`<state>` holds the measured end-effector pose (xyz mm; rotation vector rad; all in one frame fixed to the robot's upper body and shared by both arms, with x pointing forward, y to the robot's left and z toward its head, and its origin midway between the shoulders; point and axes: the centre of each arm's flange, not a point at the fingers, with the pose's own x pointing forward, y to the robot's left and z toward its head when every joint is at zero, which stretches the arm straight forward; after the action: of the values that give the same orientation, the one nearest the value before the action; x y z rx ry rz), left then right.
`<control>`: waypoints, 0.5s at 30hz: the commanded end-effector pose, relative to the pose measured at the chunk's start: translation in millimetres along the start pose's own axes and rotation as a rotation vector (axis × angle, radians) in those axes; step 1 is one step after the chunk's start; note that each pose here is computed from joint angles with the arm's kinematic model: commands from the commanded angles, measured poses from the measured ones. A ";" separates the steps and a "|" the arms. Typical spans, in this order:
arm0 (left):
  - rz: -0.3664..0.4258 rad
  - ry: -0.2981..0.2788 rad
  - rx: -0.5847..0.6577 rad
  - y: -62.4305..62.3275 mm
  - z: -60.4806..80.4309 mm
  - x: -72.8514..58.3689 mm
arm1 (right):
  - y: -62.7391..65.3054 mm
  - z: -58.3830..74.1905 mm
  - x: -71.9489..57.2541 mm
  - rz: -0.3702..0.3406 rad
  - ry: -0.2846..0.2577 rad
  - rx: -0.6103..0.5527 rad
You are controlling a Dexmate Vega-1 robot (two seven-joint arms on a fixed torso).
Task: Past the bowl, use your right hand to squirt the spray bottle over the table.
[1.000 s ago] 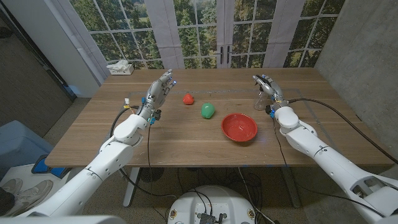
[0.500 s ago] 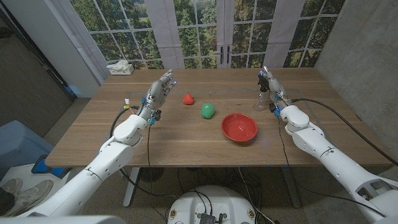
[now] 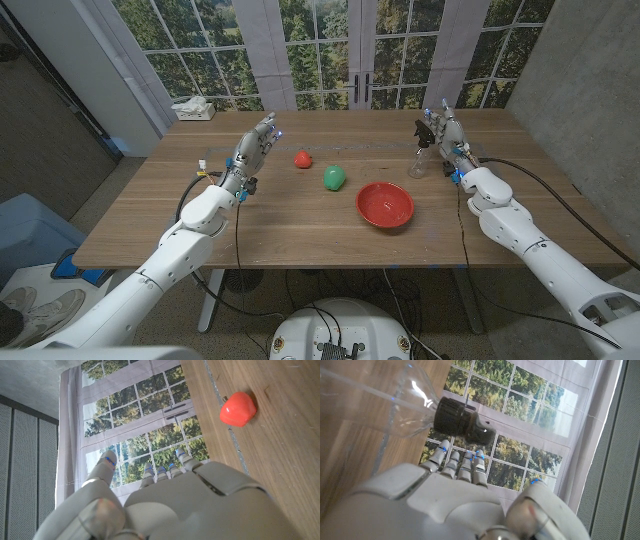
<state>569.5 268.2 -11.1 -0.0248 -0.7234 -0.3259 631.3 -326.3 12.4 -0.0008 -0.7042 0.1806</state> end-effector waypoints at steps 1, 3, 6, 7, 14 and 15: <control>-0.001 0.008 -0.012 9.2 -3.2 -0.1 | -9.4 13.9 -13.0 0.014 -0.037 0.074; 0.001 0.010 -0.021 12.0 -4.8 -0.5 | -10.2 15.7 -16.4 0.007 -0.042 0.076; 0.000 0.018 -0.032 16.7 -7.3 -0.9 | -9.9 16.8 -21.3 0.001 -0.040 0.089; 0.000 0.021 -0.032 18.6 -7.8 -1.0 | -9.2 17.0 -22.9 -0.003 -0.040 0.092; -0.007 0.029 -0.059 30.6 -11.8 0.4 | -7.4 19.9 -34.6 -0.031 -0.032 0.090; -0.007 0.030 -0.064 31.8 -12.8 0.9 | -8.6 22.1 -38.0 -0.044 -0.036 0.081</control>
<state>578.1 282.3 -14.9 -0.0522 -0.7027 -0.3388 609.0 -336.8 11.5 0.0757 -0.7328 0.2088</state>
